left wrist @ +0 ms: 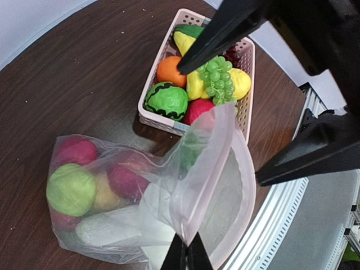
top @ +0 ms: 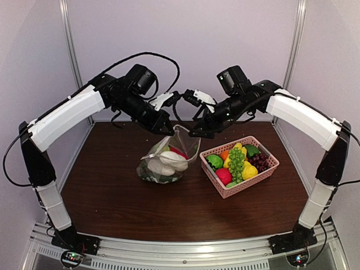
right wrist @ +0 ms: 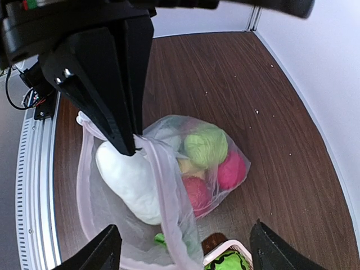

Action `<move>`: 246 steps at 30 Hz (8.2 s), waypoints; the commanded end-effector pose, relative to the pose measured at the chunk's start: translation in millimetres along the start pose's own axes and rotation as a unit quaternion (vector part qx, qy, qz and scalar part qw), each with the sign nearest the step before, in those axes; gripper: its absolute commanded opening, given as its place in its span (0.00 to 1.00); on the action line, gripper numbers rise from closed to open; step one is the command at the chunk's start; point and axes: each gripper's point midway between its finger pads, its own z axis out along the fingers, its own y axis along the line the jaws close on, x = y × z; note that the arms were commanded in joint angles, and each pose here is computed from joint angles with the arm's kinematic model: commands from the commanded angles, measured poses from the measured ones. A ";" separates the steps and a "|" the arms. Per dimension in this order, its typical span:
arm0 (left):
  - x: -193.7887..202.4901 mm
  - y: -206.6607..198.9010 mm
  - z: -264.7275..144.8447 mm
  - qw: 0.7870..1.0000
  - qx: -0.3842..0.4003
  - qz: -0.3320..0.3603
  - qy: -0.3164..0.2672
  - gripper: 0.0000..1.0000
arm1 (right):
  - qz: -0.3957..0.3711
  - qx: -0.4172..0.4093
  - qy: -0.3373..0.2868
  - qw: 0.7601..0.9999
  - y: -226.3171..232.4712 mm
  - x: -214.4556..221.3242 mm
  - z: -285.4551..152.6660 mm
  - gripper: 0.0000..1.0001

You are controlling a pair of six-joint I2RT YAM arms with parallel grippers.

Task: Place the food in the zip-top bag and seal the zipper
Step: Adjust the zipper food storage bag at the center of the board, then pick up the fake fruit from the bin, then place the fake fruit in the zipper food storage bag, then pass from the left arm to the right, then hold the zipper food storage bag at the center of the board.

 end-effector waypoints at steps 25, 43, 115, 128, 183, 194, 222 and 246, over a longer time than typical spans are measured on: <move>-5.9 -4.3 -19.7 0.998 -0.017 0.021 -0.056 0.00 | 0.004 -0.015 -0.013 1.000 20.0 -30.6 -13.7 0.03; -8.8 10.9 3.0 0.998 -0.028 -0.019 -0.053 0.00 | 0.149 0.125 0.039 0.980 -53.7 116.6 -71.3 0.81; -48.2 -17.6 -29.2 0.987 0.071 -0.078 -0.119 0.00 | -0.046 -0.048 -0.132 0.989 32.1 -49.7 -33.8 0.19; -39.8 -18.8 -25.7 0.989 0.082 -0.069 -0.104 0.00 | -0.047 0.083 -0.069 0.993 4.1 -38.9 -73.8 0.79; 72.2 -24.5 -29.0 0.922 -0.050 0.230 -0.308 0.42 | 0.055 -0.009 0.040 0.998 18.9 5.3 -22.1 0.00; 77.3 -13.6 -13.9 0.925 -0.075 0.251 -0.275 0.40 | 0.057 -0.003 0.044 0.997 16.9 8.8 -23.0 0.00; 82.9 7.4 -5.0 0.917 -0.148 0.265 -0.258 0.13 | 0.065 0.002 0.047 0.997 16.3 17.5 -27.4 0.00; 39.2 -64.3 -69.1 0.968 -0.017 0.215 -0.128 0.00 | -0.024 -0.102 -0.036 0.994 64.0 -38.0 -79.9 0.56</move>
